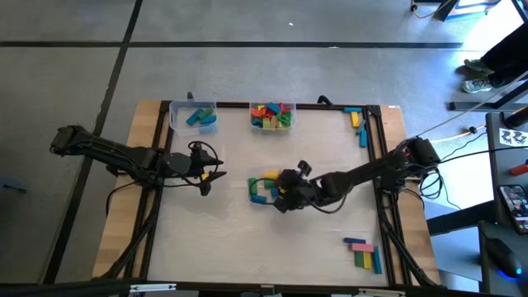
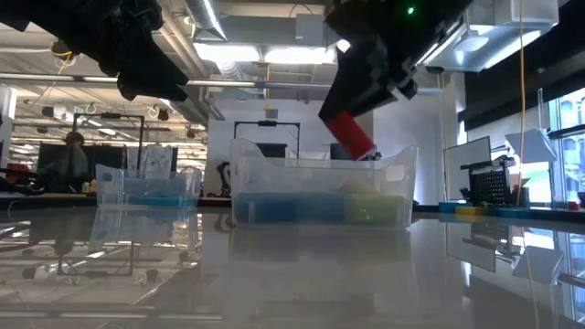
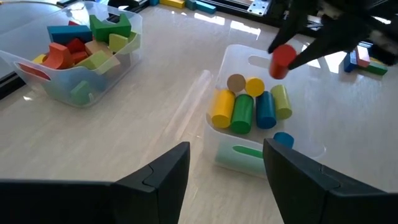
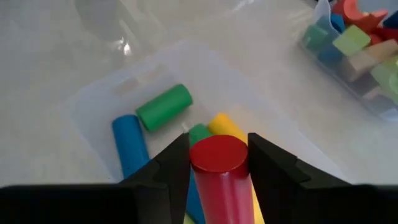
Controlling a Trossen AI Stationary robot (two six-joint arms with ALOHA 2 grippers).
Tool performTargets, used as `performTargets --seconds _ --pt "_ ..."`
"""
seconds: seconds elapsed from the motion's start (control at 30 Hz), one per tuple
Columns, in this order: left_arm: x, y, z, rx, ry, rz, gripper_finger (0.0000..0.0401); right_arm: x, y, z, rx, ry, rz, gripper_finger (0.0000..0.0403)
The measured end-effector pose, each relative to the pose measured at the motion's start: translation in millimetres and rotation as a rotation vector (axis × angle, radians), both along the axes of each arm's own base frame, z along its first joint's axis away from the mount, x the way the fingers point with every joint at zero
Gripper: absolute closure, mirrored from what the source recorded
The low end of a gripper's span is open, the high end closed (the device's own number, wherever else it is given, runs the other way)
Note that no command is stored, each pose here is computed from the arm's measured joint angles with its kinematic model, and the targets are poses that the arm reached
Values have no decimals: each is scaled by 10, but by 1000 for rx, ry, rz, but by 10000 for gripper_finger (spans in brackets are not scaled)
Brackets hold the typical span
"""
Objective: Sort blocks by size
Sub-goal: Put the red cylindrical block into the bottom transparent bin, then put the blue rectangular block into the top left transparent bin
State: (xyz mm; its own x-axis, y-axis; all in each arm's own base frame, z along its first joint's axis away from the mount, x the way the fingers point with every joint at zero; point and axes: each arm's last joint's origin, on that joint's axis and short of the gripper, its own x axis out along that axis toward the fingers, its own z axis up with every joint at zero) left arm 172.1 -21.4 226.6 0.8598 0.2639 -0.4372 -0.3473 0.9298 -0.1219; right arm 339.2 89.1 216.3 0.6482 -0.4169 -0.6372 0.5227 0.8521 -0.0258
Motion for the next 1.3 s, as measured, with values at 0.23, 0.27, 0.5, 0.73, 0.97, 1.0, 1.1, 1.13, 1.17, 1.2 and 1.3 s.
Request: performTargets --seconds 0.23,0.27,0.5,0.73,0.97,1.0,1.1,1.13,1.17,1.2,1.3 --pt "0 0 0 -1 0 0 203 61 -164 -2 80 3 4 260" --pt "0 0 0 -1 0 0 203 72 -174 0 103 -1 16 259" --pt "0 0 0 -1 0 0 203 156 -123 -82 208 -6 101 183" --pt "0 0 0 -1 0 0 203 155 -136 -85 190 -7 83 118" --pt "0 0 0 -1 0 0 203 199 -171 -16 209 -79 80 105" --pt "0 0 0 -1 0 0 203 193 -168 -2 225 -77 95 105" --pt "-1 0 -1 -1 1 0 203 157 -112 36 274 -61 154 105" --pt "0 0 -1 -1 1 0 203 137 -68 44 289 -51 177 105" --pt "0 0 -1 -1 1 0 203 113 -17 49 304 -38 201 105" --pt "-1 0 -2 -1 2 0 203 88 33 59 313 -31 219 105" --pt "0 0 -1 -1 1 0 203 -9 217 93 354 1 289 104"
